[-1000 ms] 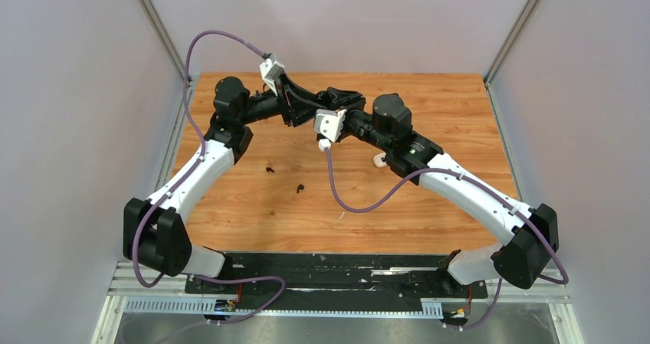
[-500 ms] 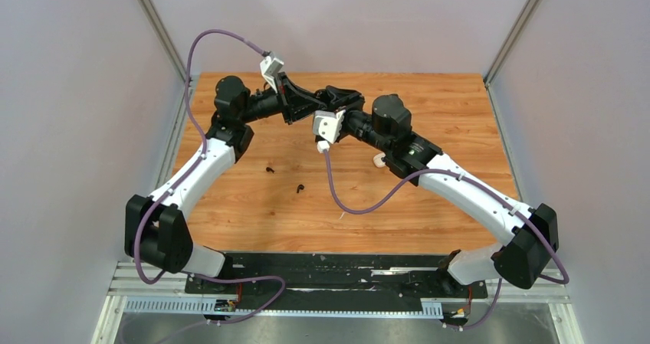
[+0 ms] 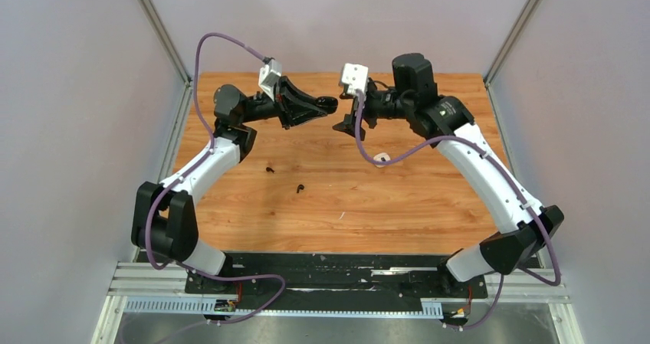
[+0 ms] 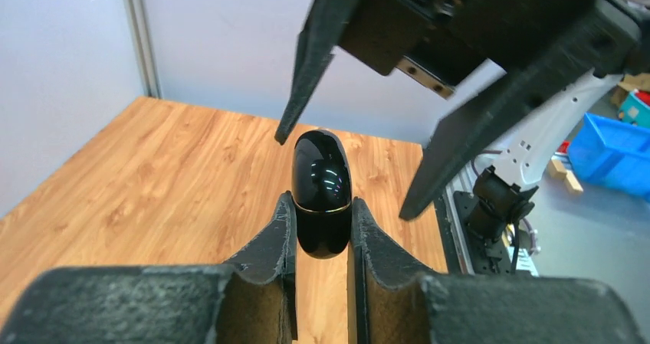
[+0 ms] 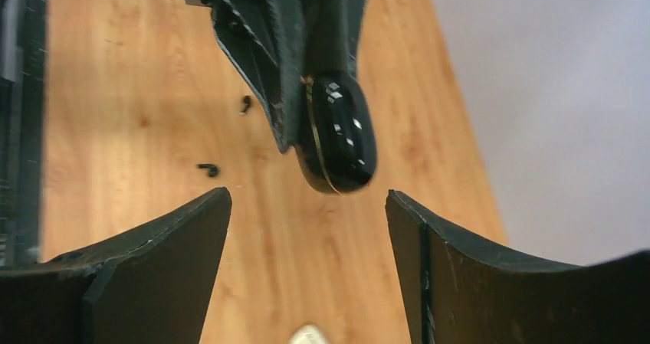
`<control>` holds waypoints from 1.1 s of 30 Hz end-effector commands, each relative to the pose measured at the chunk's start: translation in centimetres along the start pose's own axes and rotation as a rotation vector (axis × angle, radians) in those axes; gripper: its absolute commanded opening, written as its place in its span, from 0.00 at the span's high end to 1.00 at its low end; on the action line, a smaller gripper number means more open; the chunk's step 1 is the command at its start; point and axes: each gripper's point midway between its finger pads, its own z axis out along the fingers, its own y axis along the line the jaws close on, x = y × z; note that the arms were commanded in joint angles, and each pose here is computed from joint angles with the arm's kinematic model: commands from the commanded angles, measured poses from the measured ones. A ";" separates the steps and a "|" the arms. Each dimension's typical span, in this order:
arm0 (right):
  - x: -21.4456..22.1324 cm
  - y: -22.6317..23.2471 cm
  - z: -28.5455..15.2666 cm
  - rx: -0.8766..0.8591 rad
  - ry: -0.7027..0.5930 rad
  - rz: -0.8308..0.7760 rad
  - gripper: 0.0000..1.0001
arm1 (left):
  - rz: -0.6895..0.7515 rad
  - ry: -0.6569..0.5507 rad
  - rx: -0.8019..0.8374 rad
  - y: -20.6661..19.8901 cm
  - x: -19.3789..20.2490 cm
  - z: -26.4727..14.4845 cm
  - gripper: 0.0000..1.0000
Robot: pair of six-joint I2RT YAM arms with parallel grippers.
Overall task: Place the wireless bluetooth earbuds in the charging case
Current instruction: Open the charging case.
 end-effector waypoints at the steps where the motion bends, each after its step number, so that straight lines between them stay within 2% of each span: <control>1: 0.0 3.5 -1.1 -0.213 0.012 0.396 0.22 | 0.141 -0.006 0.092 -1.4 -0.4 -0.3 1.00; 13: -1.7 1.4 0.8 -0.265 -0.040 0.570 0.28 | 0.177 0.033 0.138 -3.0 1.5 -1.3 1.00; 18: -0.4 -0.9 1.1 -0.193 -0.018 0.656 0.32 | 0.191 0.034 0.144 -3.3 1.5 -1.4 1.00; 23: 3.0 -4.8 1.5 0.021 0.070 0.603 0.39 | 0.192 0.031 0.141 -3.4 1.4 -1.4 1.00; 25: 3.0 -6.2 1.4 0.073 0.067 0.580 0.39 | 0.187 0.030 0.139 -3.5 1.3 -1.4 1.00; 29: -0.2 -5.3 0.4 -0.064 -0.051 0.531 0.38 | 0.165 0.034 0.126 -3.3 1.7 -1.5 1.00; 33: -0.3 -5.1 0.2 -0.068 -0.052 0.531 0.37 | 0.163 0.035 0.123 -3.1 1.8 -1.5 1.00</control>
